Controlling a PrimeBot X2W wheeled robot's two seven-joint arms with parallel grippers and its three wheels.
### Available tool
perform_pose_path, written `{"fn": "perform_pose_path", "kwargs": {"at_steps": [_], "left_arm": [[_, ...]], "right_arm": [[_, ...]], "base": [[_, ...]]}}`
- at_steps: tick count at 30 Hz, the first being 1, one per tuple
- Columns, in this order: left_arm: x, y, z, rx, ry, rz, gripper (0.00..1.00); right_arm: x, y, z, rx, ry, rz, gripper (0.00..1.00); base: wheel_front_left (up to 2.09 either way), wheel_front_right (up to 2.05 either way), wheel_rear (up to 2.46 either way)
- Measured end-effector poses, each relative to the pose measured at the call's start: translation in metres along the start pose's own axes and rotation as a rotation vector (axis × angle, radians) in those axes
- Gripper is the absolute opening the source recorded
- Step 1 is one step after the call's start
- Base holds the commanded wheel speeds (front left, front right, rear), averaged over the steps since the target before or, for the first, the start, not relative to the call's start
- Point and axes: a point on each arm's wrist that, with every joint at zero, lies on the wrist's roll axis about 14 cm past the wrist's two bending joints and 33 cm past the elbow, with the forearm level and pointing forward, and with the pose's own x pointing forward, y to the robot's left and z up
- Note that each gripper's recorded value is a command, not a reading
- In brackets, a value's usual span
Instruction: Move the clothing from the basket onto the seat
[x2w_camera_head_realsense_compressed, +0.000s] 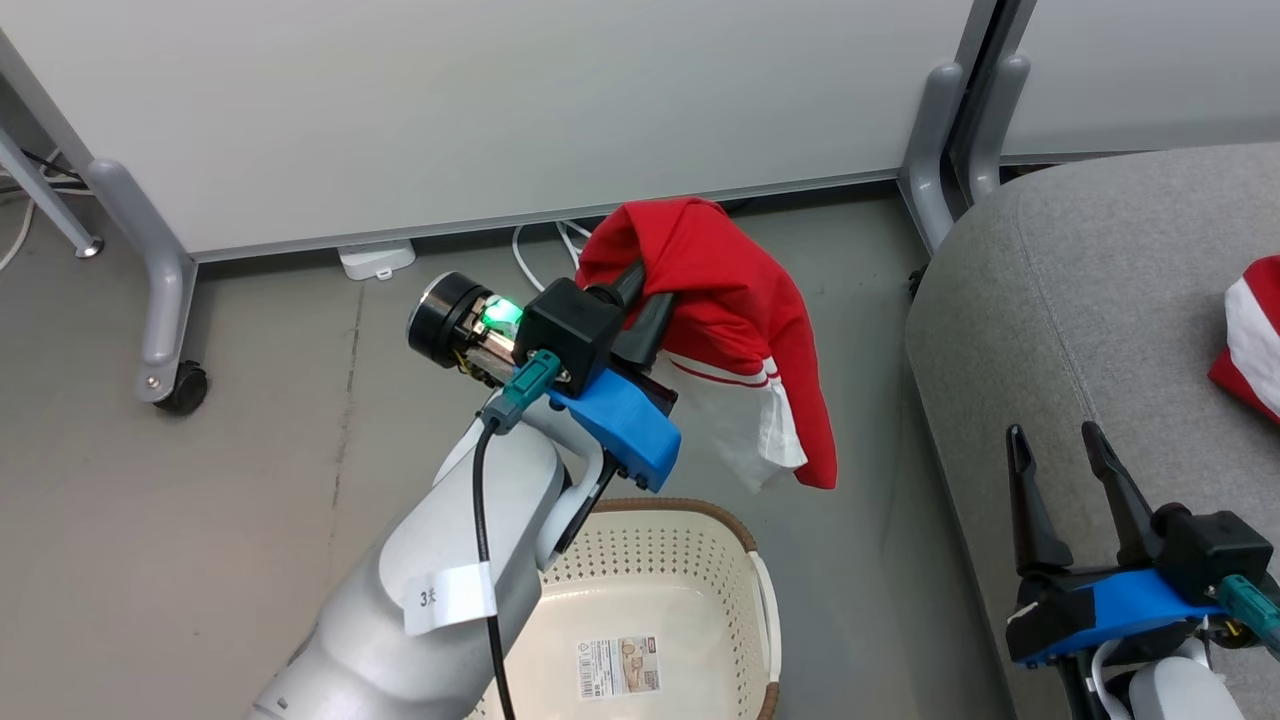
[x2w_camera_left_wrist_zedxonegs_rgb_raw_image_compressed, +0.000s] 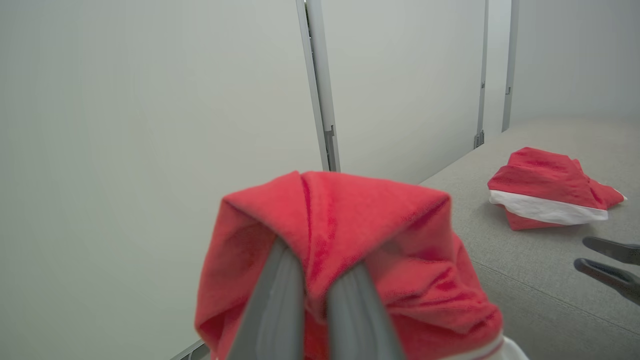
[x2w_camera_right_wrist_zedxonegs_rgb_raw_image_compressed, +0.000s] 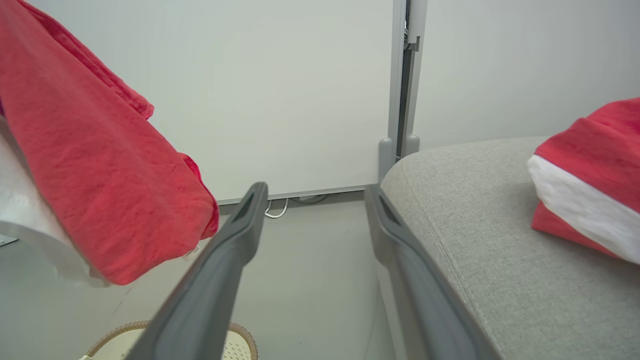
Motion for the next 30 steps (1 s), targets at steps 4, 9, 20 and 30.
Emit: {"fn": "perform_pose_path", "kwargs": {"at_steps": [4, 9, 20, 30], "left_arm": [[-0.003, 0.000, 0.006, 0.007, -0.010, 0.003, 0.00], [-0.008, -0.001, 0.007, 0.012, -0.008, 0.006, 0.00], [-0.010, -0.001, 0.011, 0.020, -0.013, 0.011, 0.00], [-0.010, 0.000, 0.009, 0.020, -0.010, 0.011, 0.00]], "right_arm": [[-0.005, 0.002, 0.000, 0.006, -0.001, 0.001, 1.00], [-0.006, 0.005, 0.003, 0.012, -0.007, 0.004, 1.00], [-0.005, 0.022, 0.009, 0.004, -0.026, 0.056, 1.00], [0.003, 0.067, 0.023, -0.051, -0.064, 0.226, 1.00]], "base": [[0.00, 0.00, 0.00], [0.00, 0.00, 0.00], [0.00, 0.00, 0.00], [0.00, 0.00, 0.00]]}}
